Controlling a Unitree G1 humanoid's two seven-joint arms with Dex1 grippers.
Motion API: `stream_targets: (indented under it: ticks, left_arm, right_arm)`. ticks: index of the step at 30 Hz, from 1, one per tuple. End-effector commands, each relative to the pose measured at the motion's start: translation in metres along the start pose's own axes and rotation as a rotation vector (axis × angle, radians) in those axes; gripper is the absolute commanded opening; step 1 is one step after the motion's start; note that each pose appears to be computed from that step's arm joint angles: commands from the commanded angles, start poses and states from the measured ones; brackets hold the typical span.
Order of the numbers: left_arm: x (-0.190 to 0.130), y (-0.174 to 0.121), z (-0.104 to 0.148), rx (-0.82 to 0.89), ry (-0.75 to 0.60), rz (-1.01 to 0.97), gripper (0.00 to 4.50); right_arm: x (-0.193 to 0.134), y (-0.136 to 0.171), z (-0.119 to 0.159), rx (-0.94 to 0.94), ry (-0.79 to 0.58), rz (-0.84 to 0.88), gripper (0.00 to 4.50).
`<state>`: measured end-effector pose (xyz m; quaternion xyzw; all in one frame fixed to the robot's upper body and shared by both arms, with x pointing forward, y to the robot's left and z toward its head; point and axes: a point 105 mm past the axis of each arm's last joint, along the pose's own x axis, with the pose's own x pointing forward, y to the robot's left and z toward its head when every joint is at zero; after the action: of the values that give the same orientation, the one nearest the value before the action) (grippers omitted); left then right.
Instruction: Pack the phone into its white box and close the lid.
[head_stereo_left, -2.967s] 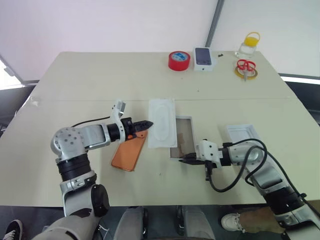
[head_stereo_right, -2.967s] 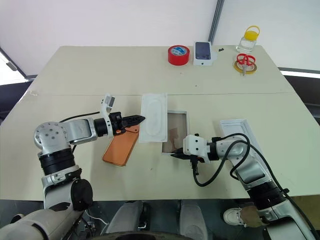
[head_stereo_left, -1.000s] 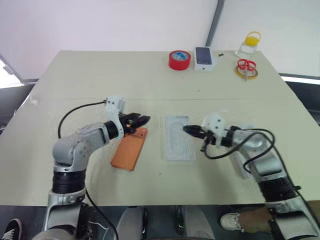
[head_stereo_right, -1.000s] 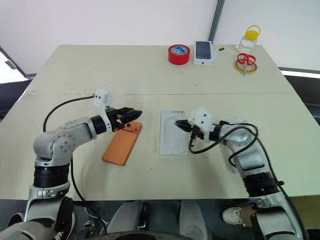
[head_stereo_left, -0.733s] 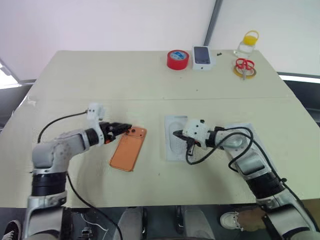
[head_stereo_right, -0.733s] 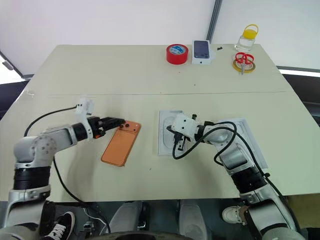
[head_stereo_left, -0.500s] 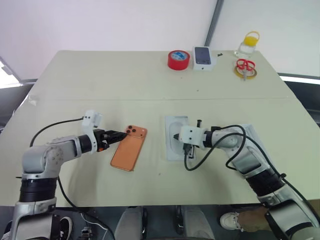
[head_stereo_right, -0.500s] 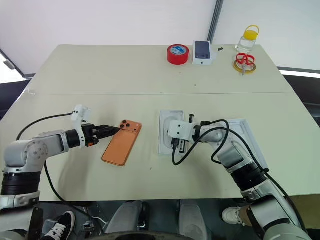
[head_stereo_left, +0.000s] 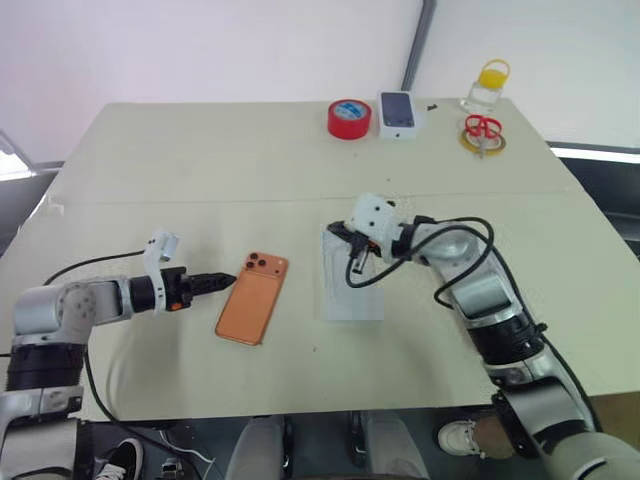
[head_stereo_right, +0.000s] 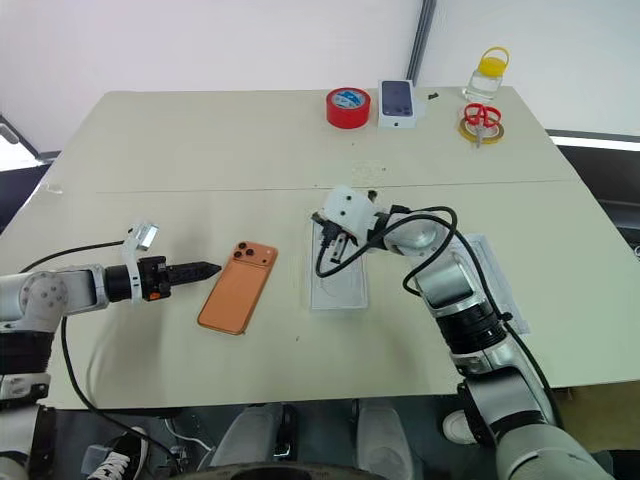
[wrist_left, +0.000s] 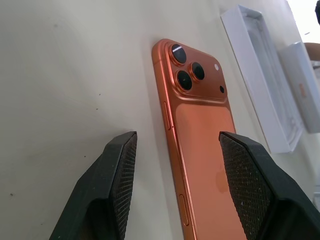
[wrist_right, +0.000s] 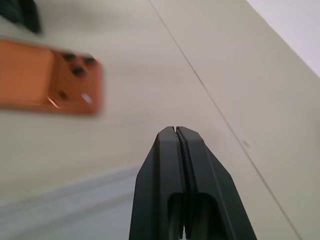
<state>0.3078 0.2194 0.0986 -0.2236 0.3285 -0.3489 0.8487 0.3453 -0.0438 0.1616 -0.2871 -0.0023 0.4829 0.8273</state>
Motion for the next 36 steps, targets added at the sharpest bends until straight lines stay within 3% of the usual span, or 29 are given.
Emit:
stream_targets:
  ticks: [1,7,14,23,31,36]
  left_arm:
    - [0.006,0.005,-0.019,-0.005,0.108,0.003,2.75]
    - [0.012,0.001,-0.031,0.004,0.162,-0.03,2.75]
    - [0.018,0.004,-0.046,0.026,0.213,-0.003,2.75]
    - [0.037,-0.019,-0.068,-0.056,0.255,-0.089,2.75]
    - [0.046,-0.042,-0.052,-0.175,0.181,-0.191,2.75]
    - [0.044,-0.033,-0.049,-0.142,0.172,-0.13,2.75]
  right_arm:
    - [0.018,0.031,0.014,-0.013,0.036,0.123,0.05]
    - [0.041,0.06,-0.011,-0.068,0.228,0.302,0.05]
    - [0.048,0.081,-0.024,-0.128,0.289,0.413,0.05]
    - [0.058,0.097,-0.015,-0.062,0.226,0.429,0.05]
    - [0.056,0.092,-0.023,-0.07,0.242,0.4,0.05]
    - [0.058,0.087,-0.023,-0.072,0.239,0.376,0.05]
